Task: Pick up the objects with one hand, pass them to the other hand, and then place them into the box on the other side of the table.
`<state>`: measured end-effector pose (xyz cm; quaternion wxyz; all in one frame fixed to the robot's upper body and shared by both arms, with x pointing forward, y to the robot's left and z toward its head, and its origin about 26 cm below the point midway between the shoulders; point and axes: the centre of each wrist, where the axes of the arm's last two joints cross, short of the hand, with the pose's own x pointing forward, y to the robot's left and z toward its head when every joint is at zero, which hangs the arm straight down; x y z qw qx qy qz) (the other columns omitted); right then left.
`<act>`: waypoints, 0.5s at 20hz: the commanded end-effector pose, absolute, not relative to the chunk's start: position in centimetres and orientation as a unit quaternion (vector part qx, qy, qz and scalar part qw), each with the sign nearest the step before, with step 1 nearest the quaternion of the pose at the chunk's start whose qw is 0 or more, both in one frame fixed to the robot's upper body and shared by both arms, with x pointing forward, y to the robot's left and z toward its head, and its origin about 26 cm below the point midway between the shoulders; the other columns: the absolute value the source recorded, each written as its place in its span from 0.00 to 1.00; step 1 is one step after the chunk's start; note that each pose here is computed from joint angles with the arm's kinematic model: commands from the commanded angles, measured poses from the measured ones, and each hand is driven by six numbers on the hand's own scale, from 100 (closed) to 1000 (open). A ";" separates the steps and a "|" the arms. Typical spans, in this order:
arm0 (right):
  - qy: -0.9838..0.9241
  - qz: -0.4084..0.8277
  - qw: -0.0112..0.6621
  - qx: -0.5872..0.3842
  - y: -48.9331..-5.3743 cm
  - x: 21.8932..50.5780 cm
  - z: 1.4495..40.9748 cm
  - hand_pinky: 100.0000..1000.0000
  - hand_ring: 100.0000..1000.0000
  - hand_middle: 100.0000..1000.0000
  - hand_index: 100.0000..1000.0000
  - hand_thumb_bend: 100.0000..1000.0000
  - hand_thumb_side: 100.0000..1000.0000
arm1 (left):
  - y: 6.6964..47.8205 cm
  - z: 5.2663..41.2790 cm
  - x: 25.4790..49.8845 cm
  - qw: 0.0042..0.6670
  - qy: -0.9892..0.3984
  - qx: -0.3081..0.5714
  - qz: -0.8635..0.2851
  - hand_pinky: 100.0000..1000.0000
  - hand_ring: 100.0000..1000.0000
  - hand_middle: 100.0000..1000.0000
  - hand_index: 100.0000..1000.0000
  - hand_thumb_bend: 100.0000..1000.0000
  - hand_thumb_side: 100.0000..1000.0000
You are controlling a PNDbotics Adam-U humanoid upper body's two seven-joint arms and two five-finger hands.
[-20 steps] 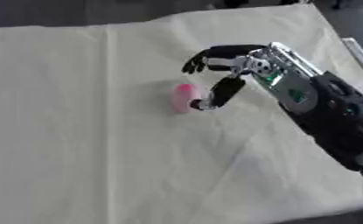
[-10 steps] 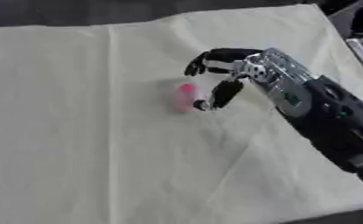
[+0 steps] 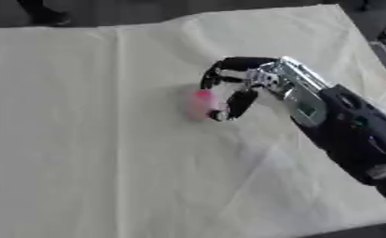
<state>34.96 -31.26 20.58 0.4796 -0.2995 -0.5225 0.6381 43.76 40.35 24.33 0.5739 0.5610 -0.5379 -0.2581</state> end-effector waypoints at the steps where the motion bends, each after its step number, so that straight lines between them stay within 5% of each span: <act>1: -0.528 0.633 0.474 -0.311 -31.5 35.0 21.5 0.89 0.72 0.58 0.68 0.20 0.02 | 41.3 25.9 43.3 0.563 -0.539 0.576 -0.245 0.79 0.72 0.68 0.76 0.45 0.34; 4: -0.542 0.617 0.480 -0.309 -31.4 35.0 21.4 0.88 0.66 0.49 0.59 0.04 0.00 | 41.5 25.8 43.3 0.563 -0.537 0.578 -0.244 0.79 0.72 0.68 0.76 0.45 0.33; 10: -0.568 0.588 0.486 -0.310 -31.0 34.6 21.8 0.87 0.59 0.40 0.48 0.03 0.00 | 41.6 25.8 43.3 0.563 -0.535 0.580 -0.244 0.79 0.72 0.68 0.76 0.44 0.33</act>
